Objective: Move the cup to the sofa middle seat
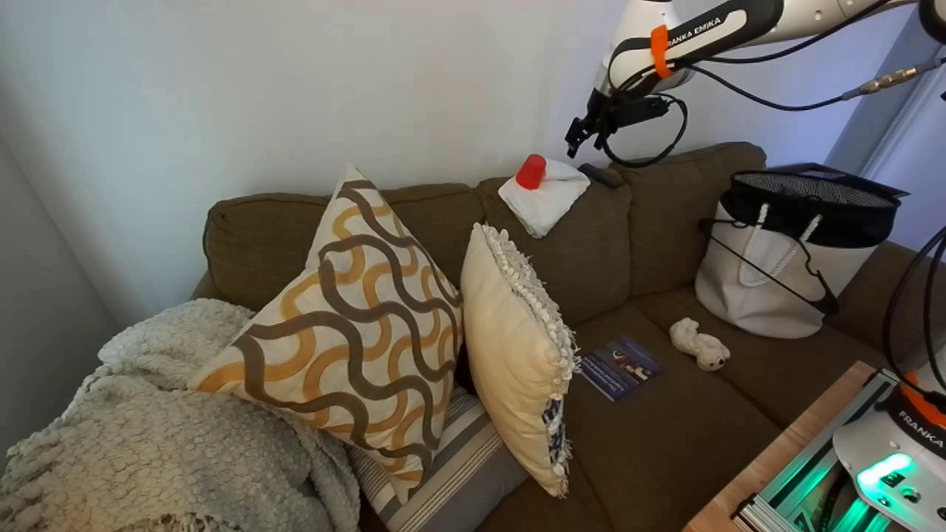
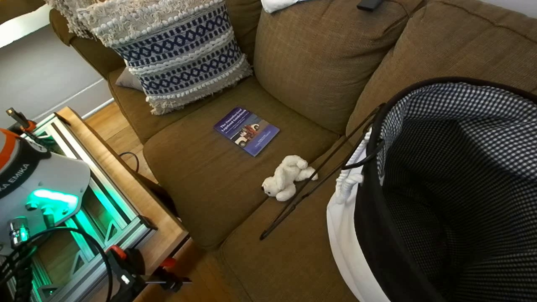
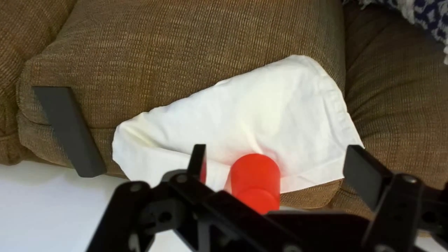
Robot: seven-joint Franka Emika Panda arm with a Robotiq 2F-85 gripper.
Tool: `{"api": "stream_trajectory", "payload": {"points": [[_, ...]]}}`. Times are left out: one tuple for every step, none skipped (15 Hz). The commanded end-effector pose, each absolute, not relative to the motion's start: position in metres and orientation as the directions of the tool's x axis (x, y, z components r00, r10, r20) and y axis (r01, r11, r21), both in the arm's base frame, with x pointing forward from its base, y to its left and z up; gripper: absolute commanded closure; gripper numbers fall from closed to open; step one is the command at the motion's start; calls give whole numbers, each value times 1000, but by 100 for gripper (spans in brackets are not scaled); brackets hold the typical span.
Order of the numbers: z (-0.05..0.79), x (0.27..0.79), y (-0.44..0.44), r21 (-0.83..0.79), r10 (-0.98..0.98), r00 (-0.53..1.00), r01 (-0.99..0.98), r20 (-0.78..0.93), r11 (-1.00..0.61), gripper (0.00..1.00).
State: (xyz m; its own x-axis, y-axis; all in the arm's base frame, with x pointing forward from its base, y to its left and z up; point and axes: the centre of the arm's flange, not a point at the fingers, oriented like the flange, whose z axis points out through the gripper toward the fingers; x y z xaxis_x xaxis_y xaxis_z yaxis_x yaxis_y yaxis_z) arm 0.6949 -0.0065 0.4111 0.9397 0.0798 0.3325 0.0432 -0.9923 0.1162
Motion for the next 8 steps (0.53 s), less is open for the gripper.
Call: {"api": "stream_trajectory", "payload": {"points": [[414,694,-10,118,76,939,38,336,-992,0],[417,694,-13,119,72,938,33,340,-992,0],[418,694,-15,120,70,937,30,341,-992,0],[419,694,-15,120,70,937,30,342,-992,0],[419,694,-15,120,70,937,30,342,-992,0],[418,693,-15,120,70,937,30,341,-992,0],[418,693,-15,120,70,938,31,341,-992,0],[418,693,-15,120,70,938,31,340,-992,0]]}}
